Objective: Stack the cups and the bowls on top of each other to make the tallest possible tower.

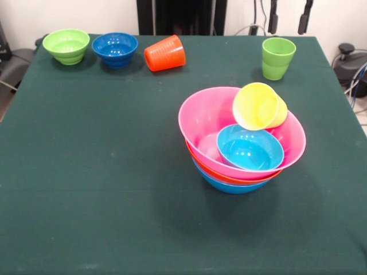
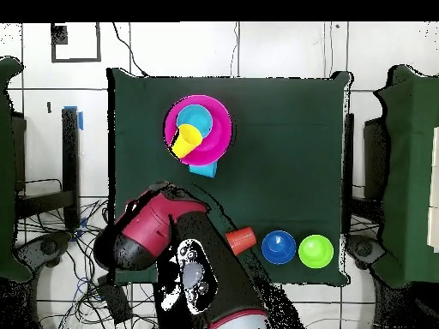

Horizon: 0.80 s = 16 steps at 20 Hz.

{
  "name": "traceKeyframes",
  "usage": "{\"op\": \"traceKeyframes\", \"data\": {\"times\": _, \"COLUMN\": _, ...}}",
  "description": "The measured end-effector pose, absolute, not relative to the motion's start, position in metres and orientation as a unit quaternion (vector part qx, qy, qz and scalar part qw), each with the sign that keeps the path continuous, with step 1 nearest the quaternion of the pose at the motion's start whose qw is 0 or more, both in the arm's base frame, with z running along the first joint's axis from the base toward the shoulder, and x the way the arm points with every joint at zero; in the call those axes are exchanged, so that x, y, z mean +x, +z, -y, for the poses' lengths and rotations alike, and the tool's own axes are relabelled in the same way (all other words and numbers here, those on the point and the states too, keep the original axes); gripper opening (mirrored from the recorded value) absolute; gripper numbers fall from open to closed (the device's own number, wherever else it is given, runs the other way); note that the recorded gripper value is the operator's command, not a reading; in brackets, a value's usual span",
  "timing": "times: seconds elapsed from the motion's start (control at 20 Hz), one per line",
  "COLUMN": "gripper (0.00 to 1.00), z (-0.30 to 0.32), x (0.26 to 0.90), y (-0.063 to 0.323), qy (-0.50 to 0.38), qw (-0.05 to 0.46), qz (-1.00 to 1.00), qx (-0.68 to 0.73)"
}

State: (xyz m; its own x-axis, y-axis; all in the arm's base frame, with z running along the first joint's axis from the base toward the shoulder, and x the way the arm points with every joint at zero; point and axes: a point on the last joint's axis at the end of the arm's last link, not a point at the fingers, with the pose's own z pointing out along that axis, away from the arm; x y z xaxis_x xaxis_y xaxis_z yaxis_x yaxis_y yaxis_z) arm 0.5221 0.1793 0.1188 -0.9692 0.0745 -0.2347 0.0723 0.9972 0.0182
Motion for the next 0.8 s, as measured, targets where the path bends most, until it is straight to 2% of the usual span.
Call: {"op": "traceKeyframes", "data": {"times": 0.8, "gripper": 1.0, "z": -0.191, "x": 0.548, "y": 0.07, "qy": -0.014, "qw": 0.128, "qz": -0.992, "qx": 0.0}}
